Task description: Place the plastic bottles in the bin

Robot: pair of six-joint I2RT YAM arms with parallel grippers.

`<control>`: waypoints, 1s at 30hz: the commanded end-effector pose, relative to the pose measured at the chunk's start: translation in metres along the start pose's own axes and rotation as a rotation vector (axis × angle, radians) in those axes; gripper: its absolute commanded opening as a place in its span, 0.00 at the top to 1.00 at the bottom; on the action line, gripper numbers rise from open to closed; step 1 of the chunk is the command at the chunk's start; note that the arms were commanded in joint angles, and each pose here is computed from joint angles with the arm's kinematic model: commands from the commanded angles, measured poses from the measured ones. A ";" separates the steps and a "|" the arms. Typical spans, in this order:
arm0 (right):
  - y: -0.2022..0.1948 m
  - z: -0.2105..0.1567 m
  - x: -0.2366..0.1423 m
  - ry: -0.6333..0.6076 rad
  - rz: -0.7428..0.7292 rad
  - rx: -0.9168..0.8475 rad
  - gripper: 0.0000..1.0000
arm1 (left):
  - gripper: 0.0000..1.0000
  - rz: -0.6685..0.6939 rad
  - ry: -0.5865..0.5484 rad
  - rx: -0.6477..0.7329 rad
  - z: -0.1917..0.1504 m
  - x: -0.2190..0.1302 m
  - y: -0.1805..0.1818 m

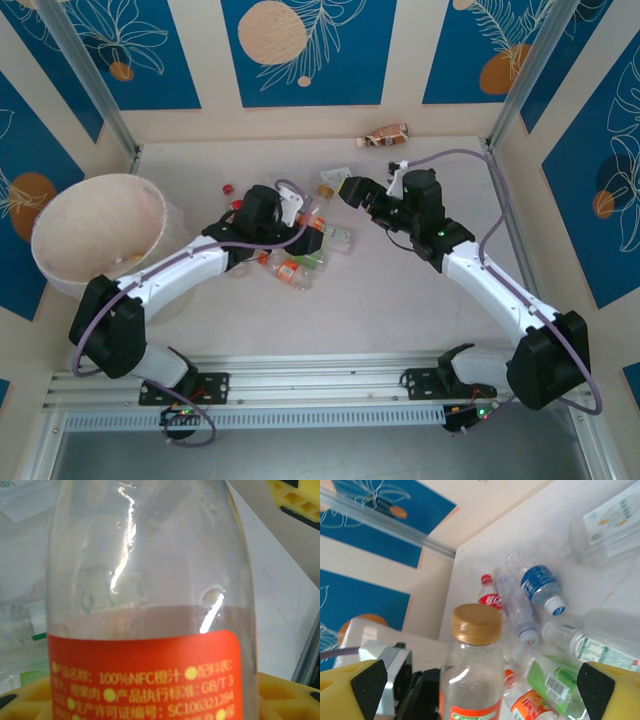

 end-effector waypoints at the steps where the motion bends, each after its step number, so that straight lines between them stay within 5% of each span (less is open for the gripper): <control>1: -0.012 0.015 -0.011 -0.129 -0.091 -0.013 0.01 | 1.00 0.063 -0.095 0.035 0.024 -0.027 0.000; 6: -0.019 0.027 -0.020 -0.255 -0.132 -0.012 0.01 | 1.00 0.122 -0.197 0.063 0.042 -0.059 -0.001; 16: -0.029 0.028 -0.027 -0.261 -0.180 -0.018 0.00 | 0.97 0.214 -0.449 0.177 0.092 -0.148 -0.020; 30: -0.024 0.027 -0.012 -0.193 -0.128 -0.003 0.00 | 0.99 0.871 -0.614 0.176 0.117 -0.267 0.013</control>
Point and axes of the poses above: each hand's point on the last joint's axis, 136 mm out from that joint toward the fingers, its own x axis out along the fingers, its own y axis along the line the jaws close on, z = x × y, the point moved 5 cm from there along -x, back along the fingers, and after that the axes turned 8 degrees about x, right-handed, at the moved point
